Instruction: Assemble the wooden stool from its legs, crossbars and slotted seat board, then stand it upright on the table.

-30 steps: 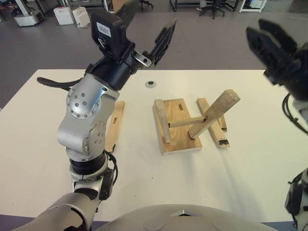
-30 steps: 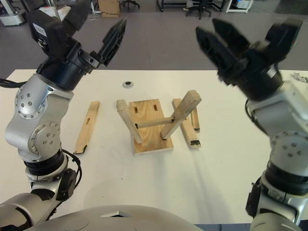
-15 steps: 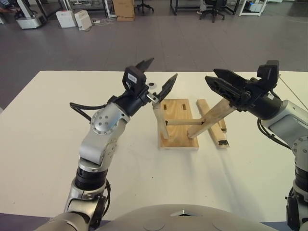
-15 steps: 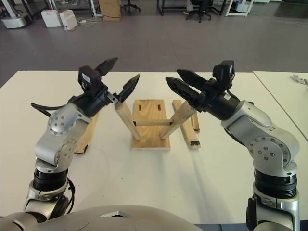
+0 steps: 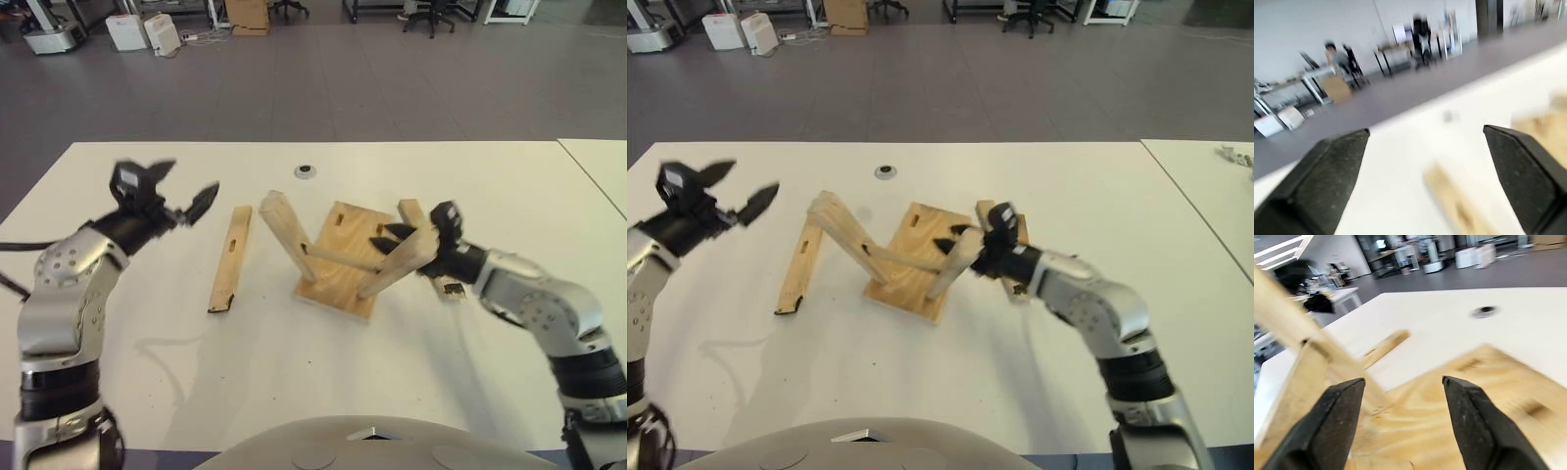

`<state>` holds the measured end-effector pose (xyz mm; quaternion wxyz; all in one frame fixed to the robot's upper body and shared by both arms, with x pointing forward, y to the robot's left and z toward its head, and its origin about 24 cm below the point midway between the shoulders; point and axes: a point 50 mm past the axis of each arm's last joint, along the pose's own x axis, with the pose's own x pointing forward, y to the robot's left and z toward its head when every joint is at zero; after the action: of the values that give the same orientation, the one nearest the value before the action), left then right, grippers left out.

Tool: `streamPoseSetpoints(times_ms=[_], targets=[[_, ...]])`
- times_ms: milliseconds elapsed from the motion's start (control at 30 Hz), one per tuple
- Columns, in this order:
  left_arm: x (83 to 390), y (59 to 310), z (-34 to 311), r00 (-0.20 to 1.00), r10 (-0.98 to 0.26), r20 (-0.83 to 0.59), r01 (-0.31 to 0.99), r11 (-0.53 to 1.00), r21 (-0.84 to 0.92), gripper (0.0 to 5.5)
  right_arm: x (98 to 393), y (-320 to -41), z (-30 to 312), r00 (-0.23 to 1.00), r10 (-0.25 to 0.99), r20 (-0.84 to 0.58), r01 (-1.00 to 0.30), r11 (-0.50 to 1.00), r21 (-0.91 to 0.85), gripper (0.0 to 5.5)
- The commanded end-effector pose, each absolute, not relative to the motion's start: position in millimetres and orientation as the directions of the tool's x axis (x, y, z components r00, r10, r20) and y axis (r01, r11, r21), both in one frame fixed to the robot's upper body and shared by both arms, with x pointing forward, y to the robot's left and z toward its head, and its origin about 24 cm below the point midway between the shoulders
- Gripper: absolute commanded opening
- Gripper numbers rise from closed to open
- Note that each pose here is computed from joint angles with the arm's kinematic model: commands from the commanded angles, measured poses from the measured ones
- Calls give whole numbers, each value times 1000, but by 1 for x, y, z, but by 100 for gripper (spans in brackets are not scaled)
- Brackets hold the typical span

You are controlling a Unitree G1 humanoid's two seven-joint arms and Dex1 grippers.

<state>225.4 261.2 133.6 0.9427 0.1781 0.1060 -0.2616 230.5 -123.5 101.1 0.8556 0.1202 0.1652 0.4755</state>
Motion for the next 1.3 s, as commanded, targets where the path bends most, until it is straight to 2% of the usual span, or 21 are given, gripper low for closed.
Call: streamPoseSetpoints(times_ms=[33,67,167,233,367,433,533,600,667,767,867,967,1067,1167,1233,1300], targets=[[195,232,114,589,-612,-527,792,566,227,428,227,-98,102,534,817,-217,-785,575,232,295],[192,224,115,547,-634,-547,825,518,225,428,237,-107,104,583,781,-223,-762,621,183,295],[189,204,113,452,-670,-589,889,398,229,428,285,-160,107,741,600,-302,-638,769,-38,295],[193,197,97,424,-643,-638,904,338,261,428,313,-188,93,760,510,-403,-603,785,-144,295],[201,180,69,405,-646,-647,914,295,277,428,335,-194,55,696,486,-529,-662,720,-209,295],[202,169,62,396,-671,-627,918,289,271,428,331,-197,40,641,479,-600,-736,605,-304,295],[207,165,56,428,-660,-617,904,327,277,428,313,-193,34,484,617,-620,-869,422,-258,295],[225,165,54,500,-621,-604,866,377,328,428,303,-189,42,430,697,-574,-902,347,-256,295],[251,163,57,588,-592,-552,808,462,365,428,294,-188,51,403,728,-555,-914,286,-289,295],[296,179,58,705,-480,-523,705,560,436,428,270,-192,67,346,744,-572,-929,187,-318,295],[310,197,66,726,-477,-496,684,580,443,428,264,-199,82,414,709,-571,-895,204,-396,295],[302,224,88,747,-491,-449,664,585,465,428,278,-200,107,546,711,-443,-828,381,-410,295],[286,245,109,754,-498,-428,657,572,491,428,289,-196,110,597,690,-408,-793,435,-426,295],[254,236,119,639,-583,-502,769,459,445,428,323,-177,97,663,645,-380,-745,518,-420,295],[232,220,110,514,-609,-604,857,339,388,428,348,-163,85,719,585,-375,-695,599,-397,295],[221,206,99,451,-607,-654,892,288,349,428,357,-147,75,710,580,-400,-704,590,-395,295]])
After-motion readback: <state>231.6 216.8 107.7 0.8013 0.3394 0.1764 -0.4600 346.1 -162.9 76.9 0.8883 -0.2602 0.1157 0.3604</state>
